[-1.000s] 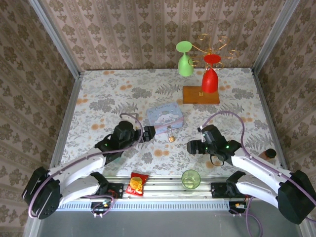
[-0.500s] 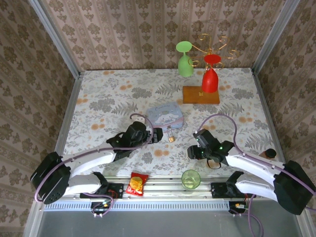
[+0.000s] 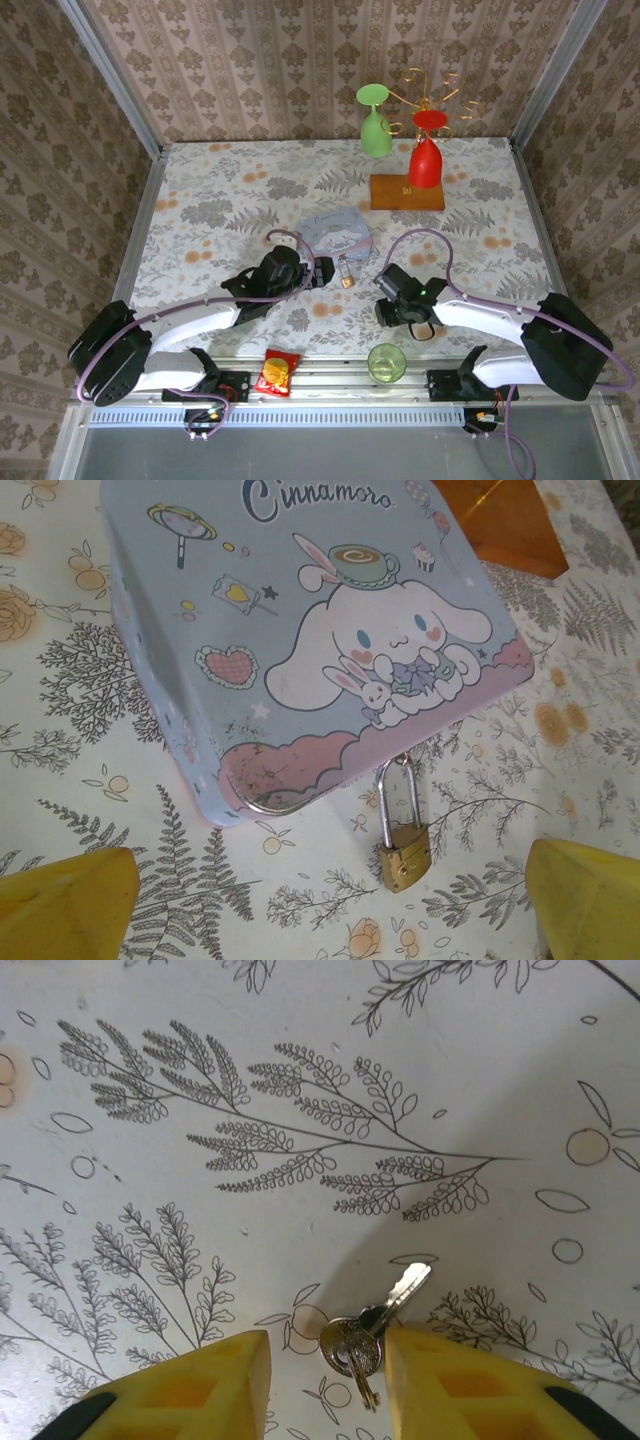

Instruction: Unlock a padlock with a key

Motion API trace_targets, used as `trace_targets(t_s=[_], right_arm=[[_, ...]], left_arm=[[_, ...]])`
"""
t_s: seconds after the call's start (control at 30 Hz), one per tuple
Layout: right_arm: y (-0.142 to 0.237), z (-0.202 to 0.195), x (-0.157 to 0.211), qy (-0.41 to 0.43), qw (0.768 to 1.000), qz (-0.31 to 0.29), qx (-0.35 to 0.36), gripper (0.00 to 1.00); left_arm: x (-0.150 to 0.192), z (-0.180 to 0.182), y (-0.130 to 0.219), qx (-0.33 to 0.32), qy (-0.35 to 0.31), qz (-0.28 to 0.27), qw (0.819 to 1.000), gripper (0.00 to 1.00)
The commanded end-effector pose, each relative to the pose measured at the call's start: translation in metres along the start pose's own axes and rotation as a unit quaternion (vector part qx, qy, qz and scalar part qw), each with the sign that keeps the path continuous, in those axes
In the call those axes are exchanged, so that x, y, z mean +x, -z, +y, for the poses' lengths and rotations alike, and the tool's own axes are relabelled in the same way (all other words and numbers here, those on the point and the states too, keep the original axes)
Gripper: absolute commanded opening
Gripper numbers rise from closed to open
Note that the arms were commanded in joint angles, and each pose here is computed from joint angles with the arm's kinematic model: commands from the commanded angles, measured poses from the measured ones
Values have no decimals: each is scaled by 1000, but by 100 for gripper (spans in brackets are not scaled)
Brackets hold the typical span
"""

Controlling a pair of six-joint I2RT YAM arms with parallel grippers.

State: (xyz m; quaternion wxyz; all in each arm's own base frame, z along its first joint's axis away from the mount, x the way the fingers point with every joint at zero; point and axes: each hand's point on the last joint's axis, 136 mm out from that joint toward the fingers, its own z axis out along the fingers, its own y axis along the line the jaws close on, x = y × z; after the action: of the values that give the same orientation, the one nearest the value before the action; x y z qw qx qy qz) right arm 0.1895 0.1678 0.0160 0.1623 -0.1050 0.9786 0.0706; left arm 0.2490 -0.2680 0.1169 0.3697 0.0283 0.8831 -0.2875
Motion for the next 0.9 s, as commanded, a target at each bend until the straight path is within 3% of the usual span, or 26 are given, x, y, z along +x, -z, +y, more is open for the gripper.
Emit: trace_targets(t_s=[0.0,0.17,0.4,0.63,0.7,0.8,0.87], right_arm=[[6,-17,5,15,996,6,85,35],[3,-20,7,20,994,15,110,26],[9,-9,-16,31,995,-34,84,1],[51,-2,-48,70,992,-102,33,0],[69,9,-55,79,989,-124,-25,0],[93,13,-67,69,983,-153,-79,0],[106,19,-73,64,978,-161,-116,0]], left_arm=[[1,-2,0,8,10,-9,1000,100],[0,0,1,14,14,-19,1000,100],[-9,-11,14,41,12,-40,998,100],[-11,-44,25,111,24,-38,993,100],[-12,-54,31,129,36,-45,990,100],[-11,-54,38,125,91,-45,987,100],[-11,-61,41,156,147,-44,976,100]])
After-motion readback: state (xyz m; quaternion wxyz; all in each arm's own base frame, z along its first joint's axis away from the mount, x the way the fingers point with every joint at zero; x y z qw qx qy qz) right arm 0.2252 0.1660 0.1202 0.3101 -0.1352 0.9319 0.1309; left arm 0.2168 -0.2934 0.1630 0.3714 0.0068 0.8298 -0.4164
